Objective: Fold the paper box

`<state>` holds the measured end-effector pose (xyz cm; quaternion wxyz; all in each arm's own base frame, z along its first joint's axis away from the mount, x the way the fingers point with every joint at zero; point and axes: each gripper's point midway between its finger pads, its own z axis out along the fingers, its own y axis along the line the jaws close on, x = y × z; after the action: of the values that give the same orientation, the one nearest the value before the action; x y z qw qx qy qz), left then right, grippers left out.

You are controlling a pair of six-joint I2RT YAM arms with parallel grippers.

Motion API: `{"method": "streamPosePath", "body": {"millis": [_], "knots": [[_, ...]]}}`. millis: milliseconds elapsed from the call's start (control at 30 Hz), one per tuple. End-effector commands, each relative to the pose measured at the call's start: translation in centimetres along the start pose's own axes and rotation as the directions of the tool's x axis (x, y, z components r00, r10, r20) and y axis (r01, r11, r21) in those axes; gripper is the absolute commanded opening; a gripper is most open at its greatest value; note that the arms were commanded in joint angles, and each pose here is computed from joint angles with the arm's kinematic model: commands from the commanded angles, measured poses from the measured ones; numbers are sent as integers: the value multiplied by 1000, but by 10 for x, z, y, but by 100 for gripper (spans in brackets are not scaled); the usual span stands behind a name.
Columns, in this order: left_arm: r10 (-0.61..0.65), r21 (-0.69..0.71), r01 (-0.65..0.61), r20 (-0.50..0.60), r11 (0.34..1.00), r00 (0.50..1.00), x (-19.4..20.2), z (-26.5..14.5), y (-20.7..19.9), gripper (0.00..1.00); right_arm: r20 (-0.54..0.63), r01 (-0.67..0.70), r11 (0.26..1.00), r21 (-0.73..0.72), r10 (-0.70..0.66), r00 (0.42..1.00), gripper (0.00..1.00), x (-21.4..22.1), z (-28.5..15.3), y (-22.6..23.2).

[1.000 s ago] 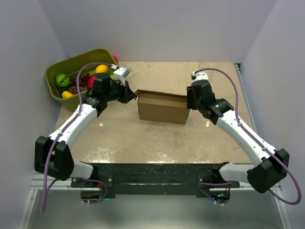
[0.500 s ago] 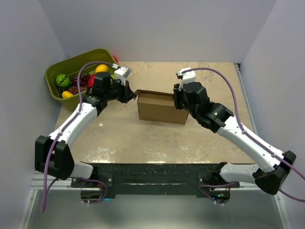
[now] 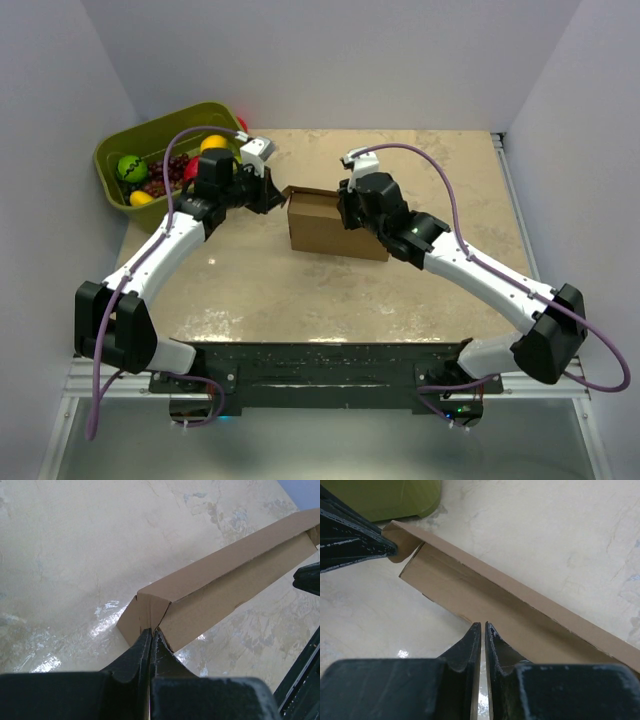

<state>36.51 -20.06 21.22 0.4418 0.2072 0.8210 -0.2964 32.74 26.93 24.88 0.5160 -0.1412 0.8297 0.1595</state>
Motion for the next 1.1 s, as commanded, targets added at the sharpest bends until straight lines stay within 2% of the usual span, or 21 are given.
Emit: {"method": "streamPosePath", "body": {"millis": [0, 100, 367, 600, 900, 1067], "knots": [[37, -11, -37, 30, 999, 999, -17, -1, 0, 0, 28, -14, 1000, 1, 14, 1000, 11, 0, 14, 4], [36, -10, -35, 27, 999, 999, -17, -1, 0, 0, 18, 5, 1000, 31, -5, 1000, 11, 13, 27, -1], [37, -10, -36, 23, 999, 999, -16, 1, 1, 0, 42, 75, 993, 96, -79, 996, 10, 15, 41, -13], [33, -7, -33, 31, 999, 999, -21, 0, -1, 0, -30, 95, 988, 118, -92, 995, 10, 41, 46, -20], [-89, 19, 88, 63, 996, 994, -46, -5, -14, 0, -157, 136, 978, 156, -111, 981, 8, 89, 50, -34], [-143, 86, 136, 73, 987, 987, -50, -3, -26, 0, -171, 147, 974, 171, -118, 978, 7, 95, 51, -38]]}}
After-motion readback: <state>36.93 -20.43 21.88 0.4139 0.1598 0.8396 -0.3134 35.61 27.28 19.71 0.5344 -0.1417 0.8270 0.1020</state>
